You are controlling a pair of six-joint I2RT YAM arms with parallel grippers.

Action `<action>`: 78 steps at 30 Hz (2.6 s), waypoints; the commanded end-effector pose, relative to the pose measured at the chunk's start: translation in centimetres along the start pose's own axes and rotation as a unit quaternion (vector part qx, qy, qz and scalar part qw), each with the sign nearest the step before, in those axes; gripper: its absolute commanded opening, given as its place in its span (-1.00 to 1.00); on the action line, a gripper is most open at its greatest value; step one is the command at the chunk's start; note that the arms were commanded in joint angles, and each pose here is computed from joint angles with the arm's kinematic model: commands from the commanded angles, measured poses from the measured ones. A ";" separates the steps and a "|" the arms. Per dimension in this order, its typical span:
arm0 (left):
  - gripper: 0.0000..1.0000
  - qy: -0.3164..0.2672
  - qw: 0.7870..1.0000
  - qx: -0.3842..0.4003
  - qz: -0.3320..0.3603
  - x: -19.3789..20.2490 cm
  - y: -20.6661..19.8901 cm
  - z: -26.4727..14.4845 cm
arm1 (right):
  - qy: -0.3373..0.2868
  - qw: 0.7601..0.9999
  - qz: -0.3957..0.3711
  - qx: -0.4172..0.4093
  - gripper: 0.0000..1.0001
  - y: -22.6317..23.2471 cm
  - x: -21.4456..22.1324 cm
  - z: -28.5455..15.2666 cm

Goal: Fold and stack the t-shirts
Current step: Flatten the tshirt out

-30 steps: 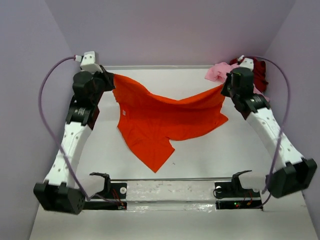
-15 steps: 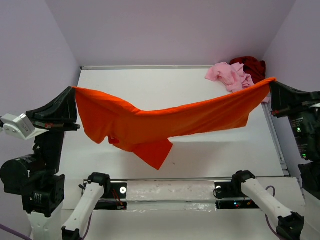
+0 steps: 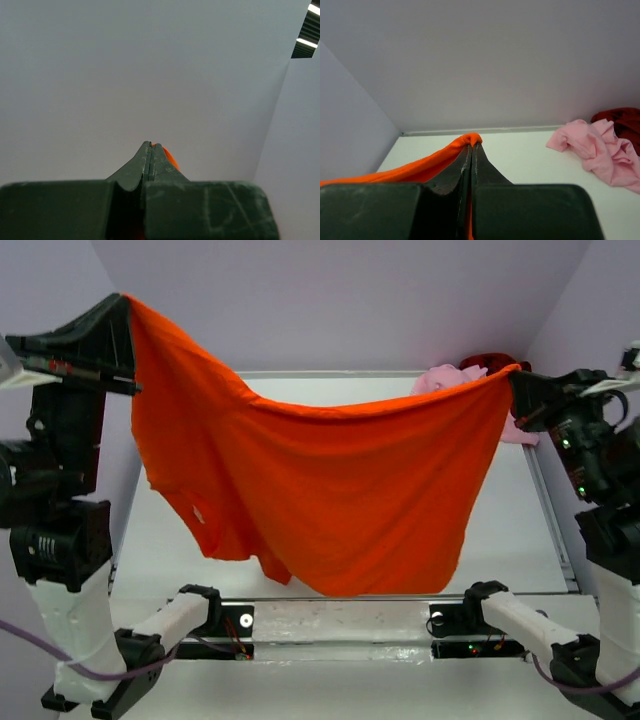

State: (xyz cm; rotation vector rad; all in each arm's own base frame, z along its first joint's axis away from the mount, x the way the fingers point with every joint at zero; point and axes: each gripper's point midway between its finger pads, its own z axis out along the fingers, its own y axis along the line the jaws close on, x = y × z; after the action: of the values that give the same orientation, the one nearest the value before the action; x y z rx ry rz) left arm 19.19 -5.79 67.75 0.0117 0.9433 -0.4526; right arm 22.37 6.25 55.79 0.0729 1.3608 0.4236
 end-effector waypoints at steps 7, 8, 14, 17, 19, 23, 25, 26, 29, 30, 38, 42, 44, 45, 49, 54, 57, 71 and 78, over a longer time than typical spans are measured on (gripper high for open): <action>-1.00 -0.026 0.999 0.034 0.010 -1.9 -1.4 4.5 | 0.012 1.000 -0.010 0.005 -1.00 -0.7 2.6 1.7; -1.00 -0.028 0.999 0.034 0.010 -2.1 -1.4 4.4 | 0.006 1.000 -0.009 0.002 -1.00 -0.6 2.3 1.3; -1.00 -0.023 0.999 0.047 0.004 -2.4 -2.3 2.6 | 0.010 1.000 -0.012 -0.001 -1.00 -0.9 2.8 -1.6; -1.00 -0.027 0.998 0.049 -0.001 -3.2 -2.6 0.4 | 0.003 1.000 -0.005 -0.008 -1.00 -0.7 2.1 -3.6; -1.00 -0.023 0.999 0.043 0.000 -3.0 -2.3 -0.4 | 0.002 1.000 -0.002 -0.009 -1.00 -0.6 1.8 -4.8; -1.00 -0.032 0.998 0.045 -0.001 -4.1 -2.5 -2.5 | -0.007 1.000 0.005 -0.016 -1.00 -0.3 0.7 -7.0; -1.00 -0.038 0.998 0.052 -0.010 -4.7 -2.9 -2.9 | -0.003 1.000 0.010 -0.024 -1.00 0.0 0.8 -7.3; -1.00 -0.040 0.997 0.057 -0.013 -4.9 -3.1 -2.8 | 0.000 1.000 0.013 -0.027 -1.00 0.1 0.9 -7.4; -1.00 -0.050 0.995 0.075 -0.029 -6.0 -4.0 -2.6 | 0.005 1.000 0.015 -0.026 -1.00 0.0 1.3 -7.4; -1.00 -0.054 0.995 0.078 -0.033 -6.2 -4.2 -2.1 | 0.009 1.000 0.014 -0.024 -1.00 -0.1 1.8 -7.1; -1.00 0.035 0.999 0.023 -0.028 3.5 -1.6 7.0 | 0.043 0.998 0.029 0.043 -1.00 -2.5 5.7 -1.0; -1.00 0.100 0.995 -0.006 -0.003 11.9 1.7 10.8 | 0.076 0.992 0.031 0.100 -1.00 -4.7 10.2 4.0; -1.00 0.136 0.991 -0.020 0.001 16.6 3.6 11.7 | 0.068 0.989 0.029 0.129 -1.00 -6.0 11.5 6.3; -1.00 0.138 0.990 -0.030 0.001 18.4 5.2 12.6 | 0.097 0.984 0.017 0.146 -1.00 -7.0 14.4 8.2; -1.00 0.196 0.979 -0.061 0.011 27.3 10.3 13.6 | 0.125 0.972 -0.007 0.199 -1.00 -9.6 19.7 13.5; -1.00 0.243 0.965 -0.099 0.017 38.1 17.0 14.0 | 0.165 0.947 -0.059 0.269 -1.00 -14.0 27.4 18.7; -1.00 0.272 0.953 -0.133 0.019 44.9 20.5 12.7 | 0.193 0.933 -0.071 0.294 -1.00 -16.2 32.4 21.5; -1.00 0.368 0.922 -0.122 0.012 58.6 24.4 10.1 | 0.263 0.907 -0.127 0.303 -1.00 -20.2 44.3 27.3; -1.00 0.377 0.918 -0.123 0.001 56.6 23.2 8.4 | 0.270 0.903 -0.140 0.303 -1.00 -20.1 41.7 26.0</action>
State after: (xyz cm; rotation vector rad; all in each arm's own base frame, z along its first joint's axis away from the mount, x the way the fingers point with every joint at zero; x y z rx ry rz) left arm 64.39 -7.39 17.20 -0.0615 1.8887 -0.2974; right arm 57.83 7.44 9.84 0.2612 2.1144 -0.2848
